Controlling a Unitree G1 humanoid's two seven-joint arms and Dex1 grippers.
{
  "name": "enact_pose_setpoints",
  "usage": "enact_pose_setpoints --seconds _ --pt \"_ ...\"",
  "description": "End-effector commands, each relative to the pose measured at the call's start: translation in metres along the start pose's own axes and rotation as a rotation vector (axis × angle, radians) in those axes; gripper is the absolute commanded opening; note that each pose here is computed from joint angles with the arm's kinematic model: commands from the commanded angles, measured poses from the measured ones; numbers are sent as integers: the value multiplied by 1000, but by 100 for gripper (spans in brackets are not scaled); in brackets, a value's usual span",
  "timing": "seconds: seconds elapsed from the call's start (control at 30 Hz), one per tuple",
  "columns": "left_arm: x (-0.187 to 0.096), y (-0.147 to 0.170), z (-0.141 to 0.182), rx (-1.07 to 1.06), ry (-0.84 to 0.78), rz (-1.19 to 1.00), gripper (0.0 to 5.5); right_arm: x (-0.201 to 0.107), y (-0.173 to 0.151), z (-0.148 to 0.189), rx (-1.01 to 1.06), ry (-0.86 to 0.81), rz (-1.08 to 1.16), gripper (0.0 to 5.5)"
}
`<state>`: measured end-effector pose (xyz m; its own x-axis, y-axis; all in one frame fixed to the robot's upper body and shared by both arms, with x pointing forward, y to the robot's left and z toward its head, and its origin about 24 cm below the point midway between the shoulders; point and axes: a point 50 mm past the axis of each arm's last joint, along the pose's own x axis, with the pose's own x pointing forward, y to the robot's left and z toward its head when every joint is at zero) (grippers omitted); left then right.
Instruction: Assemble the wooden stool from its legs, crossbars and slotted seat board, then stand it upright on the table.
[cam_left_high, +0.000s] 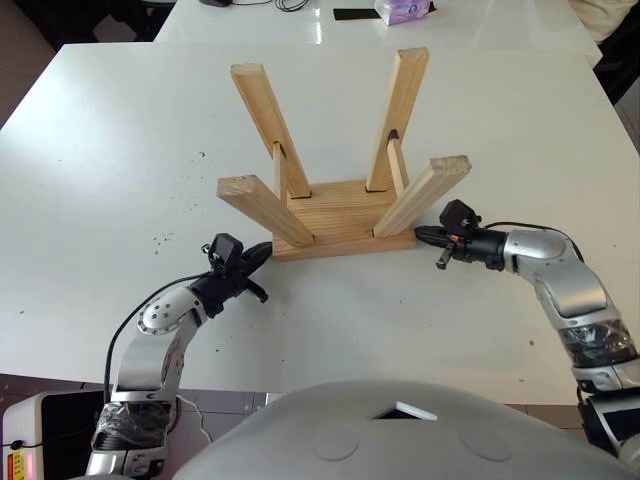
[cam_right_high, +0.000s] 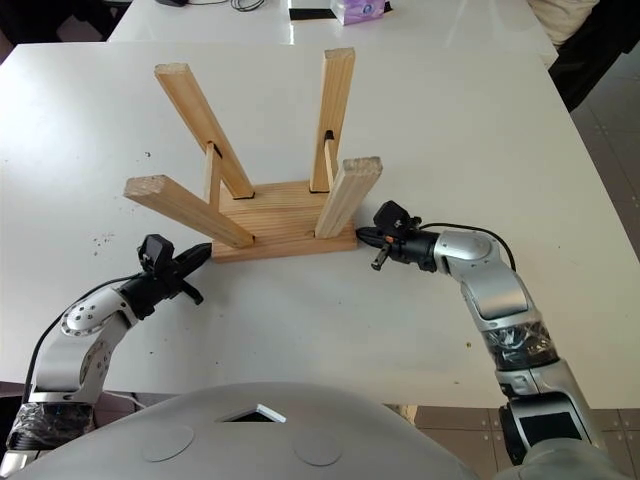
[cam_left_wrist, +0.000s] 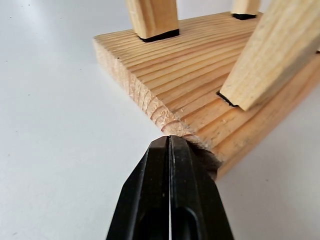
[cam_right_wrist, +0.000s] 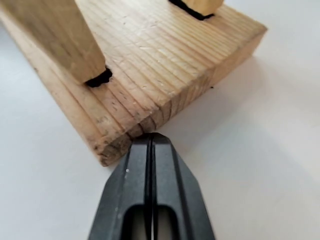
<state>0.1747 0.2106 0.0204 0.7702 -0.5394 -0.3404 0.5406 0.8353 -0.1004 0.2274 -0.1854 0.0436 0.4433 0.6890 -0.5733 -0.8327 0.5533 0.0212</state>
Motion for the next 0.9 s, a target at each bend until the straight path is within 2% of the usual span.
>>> enact_pose_setpoints --seconds 0.03,0.2,0.43,0.77,0.9 --pt "4 -19 -3 -34 -7 -74 3 3 18 8 14 -57 85 0" --pt "-11 -23 -4 -55 -8 -40 3 -1 15 -3 28 -19 50 0" --pt "-27 6 -2 -1 27 107 3 -11 2 -1 9 -15 12 0" --pt "-33 -10 0 -23 31 -4 3 -13 9 -4 14 -17 29 0" --pt "-32 -7 -1 -15 45 -9 3 -12 12 -7 15 -10 38 0"
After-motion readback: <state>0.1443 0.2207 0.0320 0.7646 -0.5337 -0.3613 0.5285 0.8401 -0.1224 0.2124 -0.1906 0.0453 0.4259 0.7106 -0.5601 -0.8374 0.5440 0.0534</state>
